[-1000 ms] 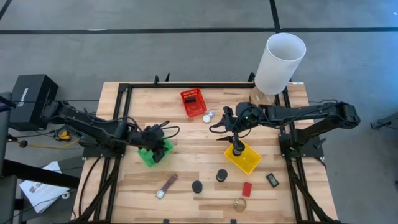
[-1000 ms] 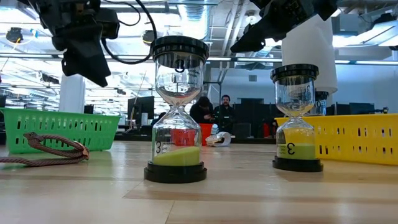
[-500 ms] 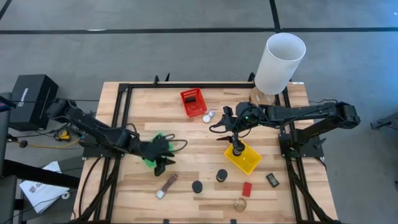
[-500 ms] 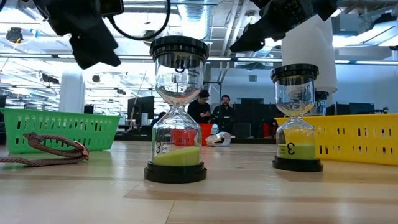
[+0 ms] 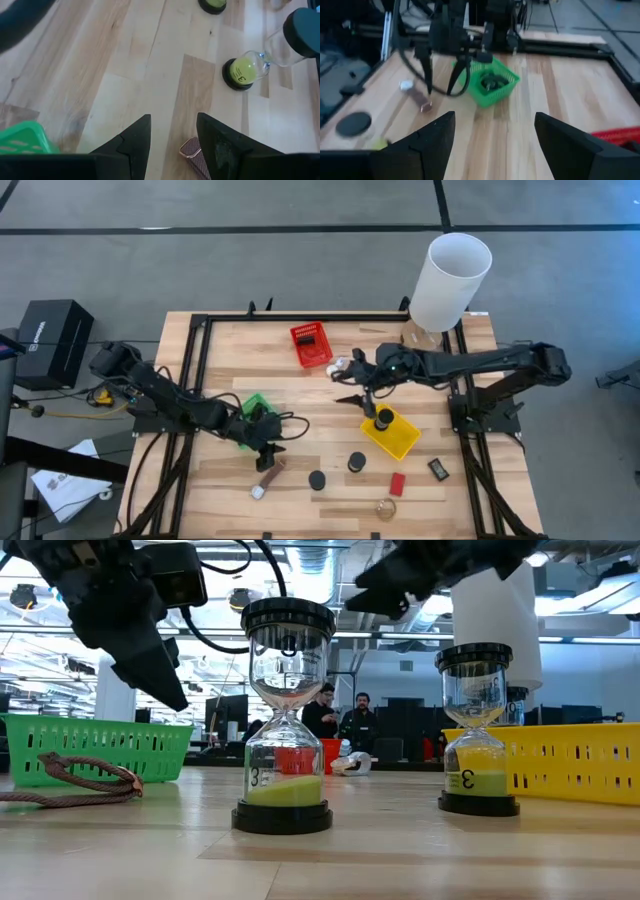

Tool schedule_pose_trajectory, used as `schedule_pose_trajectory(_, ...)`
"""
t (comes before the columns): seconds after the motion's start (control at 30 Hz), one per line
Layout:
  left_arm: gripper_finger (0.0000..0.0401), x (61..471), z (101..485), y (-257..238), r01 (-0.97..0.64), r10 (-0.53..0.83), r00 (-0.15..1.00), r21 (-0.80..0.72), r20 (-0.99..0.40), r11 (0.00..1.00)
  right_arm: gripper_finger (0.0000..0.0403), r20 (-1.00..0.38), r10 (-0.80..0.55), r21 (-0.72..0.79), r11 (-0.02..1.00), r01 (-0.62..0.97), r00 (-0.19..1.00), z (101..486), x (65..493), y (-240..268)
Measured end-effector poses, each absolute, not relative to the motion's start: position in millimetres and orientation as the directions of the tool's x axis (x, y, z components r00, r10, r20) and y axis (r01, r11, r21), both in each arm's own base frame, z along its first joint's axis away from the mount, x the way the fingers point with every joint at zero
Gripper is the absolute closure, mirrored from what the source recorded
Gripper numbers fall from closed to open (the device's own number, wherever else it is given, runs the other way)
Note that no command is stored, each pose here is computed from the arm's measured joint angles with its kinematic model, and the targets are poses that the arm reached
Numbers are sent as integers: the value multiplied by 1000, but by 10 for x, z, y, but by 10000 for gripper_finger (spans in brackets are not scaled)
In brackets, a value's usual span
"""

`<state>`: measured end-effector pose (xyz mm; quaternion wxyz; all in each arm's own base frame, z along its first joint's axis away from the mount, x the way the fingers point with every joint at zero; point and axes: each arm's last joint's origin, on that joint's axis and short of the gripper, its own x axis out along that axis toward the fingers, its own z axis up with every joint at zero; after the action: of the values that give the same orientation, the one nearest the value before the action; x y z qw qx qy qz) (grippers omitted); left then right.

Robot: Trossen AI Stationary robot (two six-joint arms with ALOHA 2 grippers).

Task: Pick & Place Office items
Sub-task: Put the red digital clock into the red bin

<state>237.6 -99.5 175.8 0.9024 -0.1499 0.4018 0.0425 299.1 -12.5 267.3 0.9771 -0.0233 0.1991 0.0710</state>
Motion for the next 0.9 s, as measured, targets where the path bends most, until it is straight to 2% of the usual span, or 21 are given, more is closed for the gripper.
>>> schedule_pose_trajectory(0.17,246,2377,1774,-987,-207,-26,685,-228,-728,951,139,-328,126,-51,987,-151,936,2548,3205,-138)
schedule_pose_trajectory(0.23,246,2380,1777,-985,-210,-20,689,-225,-725,951,139,-341,123,-38,989,-145,932,2510,3281,-143)
schedule_pose_trajectory(0.53,246,2388,1781,-977,-214,-15,694,-227,-720,950,139,-507,-34,-80,997,-8,861,2769,3390,-199)
schedule_pose_trajectory(0.73,246,2405,1793,-963,-228,5,710,-223,-704,948,139,-566,-31,-8,999,31,824,2893,3378,-193)
schedule_pose_trajectory(0.9,246,2410,1799,-947,-261,60,722,-191,-689,946,139,-708,-16,52,996,74,706,2927,3278,-169)
